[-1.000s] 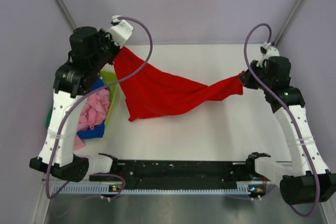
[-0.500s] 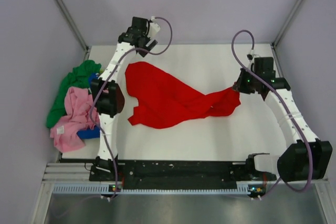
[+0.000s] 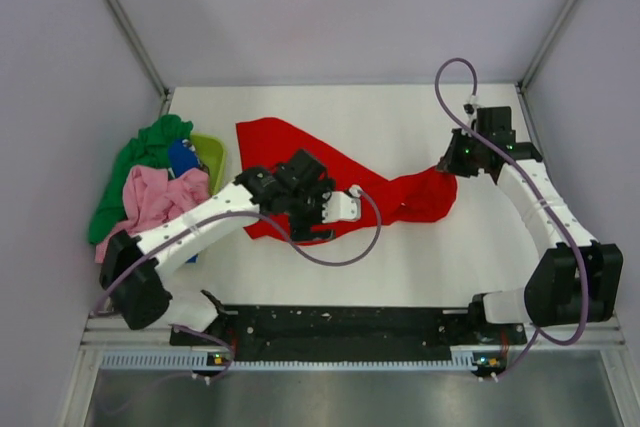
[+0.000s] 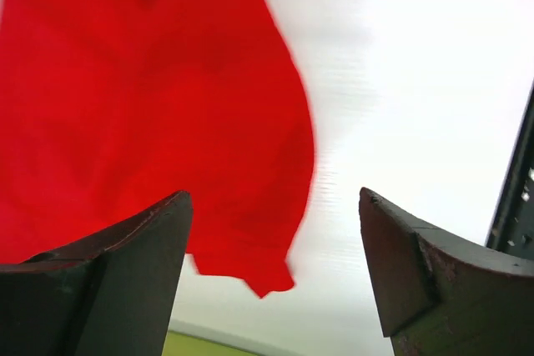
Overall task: Fold and stack the t-shirts
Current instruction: Move the tshirt to the center of the board, then flatten out the tshirt
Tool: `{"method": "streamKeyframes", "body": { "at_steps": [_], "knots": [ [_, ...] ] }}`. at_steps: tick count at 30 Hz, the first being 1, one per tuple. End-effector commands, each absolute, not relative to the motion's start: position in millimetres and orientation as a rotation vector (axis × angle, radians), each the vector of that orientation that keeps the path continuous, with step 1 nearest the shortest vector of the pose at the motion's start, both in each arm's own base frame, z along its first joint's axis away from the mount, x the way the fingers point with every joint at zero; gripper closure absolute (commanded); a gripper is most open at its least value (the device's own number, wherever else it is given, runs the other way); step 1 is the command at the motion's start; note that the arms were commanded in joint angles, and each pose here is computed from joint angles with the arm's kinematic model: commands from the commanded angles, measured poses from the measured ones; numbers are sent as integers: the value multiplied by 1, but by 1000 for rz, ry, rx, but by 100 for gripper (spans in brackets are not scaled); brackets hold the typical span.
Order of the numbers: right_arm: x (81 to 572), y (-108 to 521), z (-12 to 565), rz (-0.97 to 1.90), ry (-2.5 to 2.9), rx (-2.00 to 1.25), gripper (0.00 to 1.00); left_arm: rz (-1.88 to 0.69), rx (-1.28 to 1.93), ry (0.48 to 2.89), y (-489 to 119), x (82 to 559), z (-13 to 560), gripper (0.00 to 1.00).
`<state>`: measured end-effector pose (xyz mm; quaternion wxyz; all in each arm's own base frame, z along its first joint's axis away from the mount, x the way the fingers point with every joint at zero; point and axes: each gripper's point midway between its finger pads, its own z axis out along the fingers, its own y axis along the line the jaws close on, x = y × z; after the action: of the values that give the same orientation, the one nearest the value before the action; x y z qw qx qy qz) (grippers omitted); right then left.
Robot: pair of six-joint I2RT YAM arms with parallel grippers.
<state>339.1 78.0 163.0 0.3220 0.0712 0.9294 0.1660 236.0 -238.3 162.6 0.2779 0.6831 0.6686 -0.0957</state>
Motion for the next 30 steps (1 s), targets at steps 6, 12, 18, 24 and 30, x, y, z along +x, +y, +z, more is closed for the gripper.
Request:
{"method": "streamKeyframes", "body": {
  "at_steps": [6, 12, 18, 24, 30],
  "knots": [
    [346, 91, 174, 513, 2388, 112, 100, -146, 1940, 2093, -217, 234, 61, 21],
    [343, 97, 171, 554, 2399, 81, 100, -135, 2003, 2101, -215, 235, 36, 21],
    [344, 89, 180, 501, 2374, 97, 100, -127, 2011, 2193, -202, 238, 16, 47],
    [353, 78, 218, 432, 2298, 104, 100, -96, 1891, 2250, -194, 258, 33, 100],
    [354, 66, 294, 351, 2164, 65, 100, -92, 1571, 2266, -180, 296, 150, 100]
  ]
}}
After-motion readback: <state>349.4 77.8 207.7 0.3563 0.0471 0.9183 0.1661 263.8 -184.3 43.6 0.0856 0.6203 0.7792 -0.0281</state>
